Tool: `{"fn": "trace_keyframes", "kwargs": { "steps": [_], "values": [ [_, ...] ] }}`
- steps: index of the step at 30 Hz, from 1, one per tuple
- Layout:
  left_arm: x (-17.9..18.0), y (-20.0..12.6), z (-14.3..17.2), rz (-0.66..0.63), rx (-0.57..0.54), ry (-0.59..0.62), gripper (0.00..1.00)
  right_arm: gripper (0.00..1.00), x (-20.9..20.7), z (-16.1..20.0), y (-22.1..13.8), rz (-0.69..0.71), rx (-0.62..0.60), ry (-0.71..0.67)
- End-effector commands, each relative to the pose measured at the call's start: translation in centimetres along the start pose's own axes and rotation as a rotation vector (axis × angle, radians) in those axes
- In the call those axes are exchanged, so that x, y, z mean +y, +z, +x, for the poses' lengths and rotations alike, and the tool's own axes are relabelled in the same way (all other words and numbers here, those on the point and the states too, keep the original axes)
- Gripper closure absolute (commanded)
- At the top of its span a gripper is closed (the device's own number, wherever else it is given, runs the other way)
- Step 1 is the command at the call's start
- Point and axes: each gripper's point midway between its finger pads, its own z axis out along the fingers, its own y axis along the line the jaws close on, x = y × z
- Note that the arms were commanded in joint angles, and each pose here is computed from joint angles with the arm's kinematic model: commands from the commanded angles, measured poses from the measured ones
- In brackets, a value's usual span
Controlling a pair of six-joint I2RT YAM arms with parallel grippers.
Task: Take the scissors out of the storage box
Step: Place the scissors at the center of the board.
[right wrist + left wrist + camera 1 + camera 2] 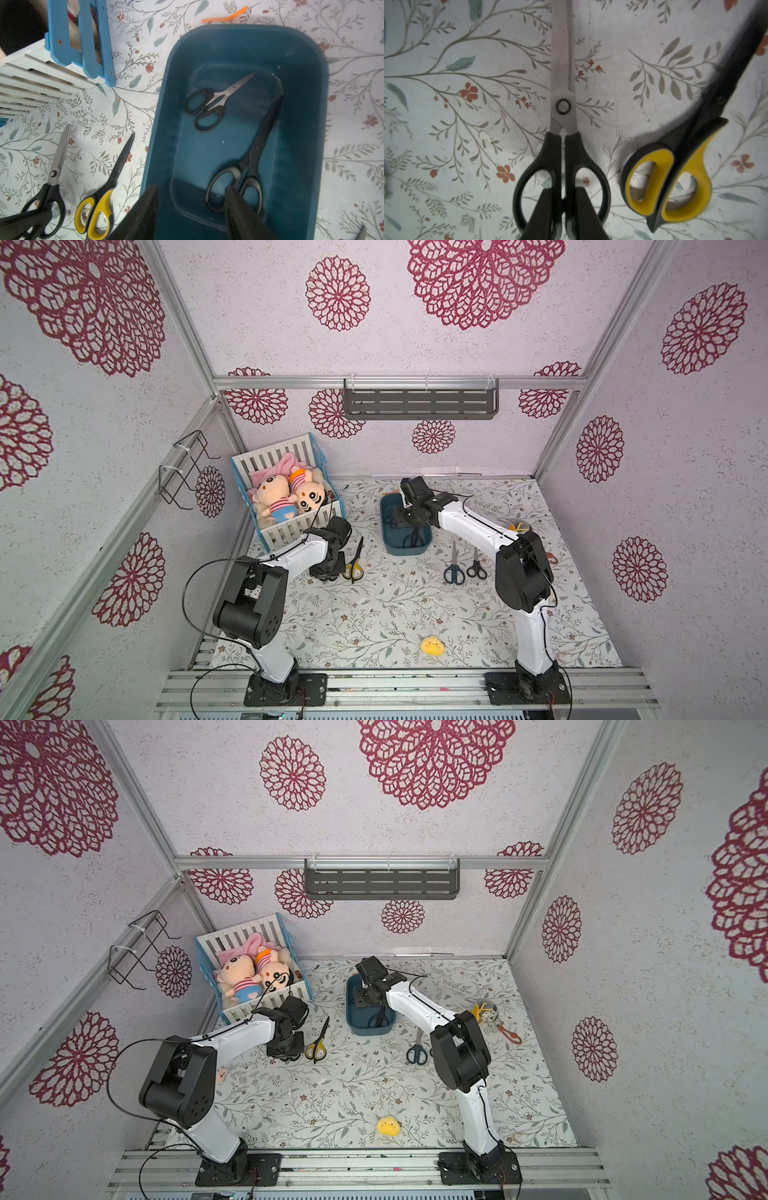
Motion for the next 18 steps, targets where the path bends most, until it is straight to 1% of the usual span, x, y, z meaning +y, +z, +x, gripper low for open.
{"fn": "trace_keyframes", "kwargs": {
  "steps": [1, 3, 6, 9, 11, 14, 18],
  "values": [
    [-0.4, 0.4, -1.4, 0.023, -0.038, 0.0, 0.92, 0.44, 0.0, 0.7, 0.2, 0.019, 0.038, 0.013],
    [-0.8, 0.6, -1.3, 0.044, -0.035, 0.001, 0.9, 0.44, 0.1, 1.0, 0.6, 0.012, 0.043, 0.023],
    [-1.2, 0.7, -1.1, 0.063, -0.023, 0.003, 0.81, 0.46, 0.1, 0.7, 1.4, 0.013, 0.027, 0.066],
    [-1.2, 0.1, -1.3, 0.069, -0.031, -0.003, 0.78, 0.47, -0.2, 0.0, 2.4, 0.037, -0.005, 0.124],
    [-1.0, -0.7, -1.5, 0.067, -0.048, -0.01, 0.76, 0.49, -0.6, -0.7, 3.3, 0.066, -0.024, 0.151],
    [-0.3, -2.3, -2.0, 0.053, -0.073, -0.021, 0.73, 0.52, -1.2, -1.1, 5.0, 0.1, -0.014, 0.163],
    [0.0, -5.6, -3.5, 0.072, -0.135, -0.053, 0.72, 0.54, -2.5, -0.6, 7.0, 0.141, 0.008, 0.179]
  ]
}}
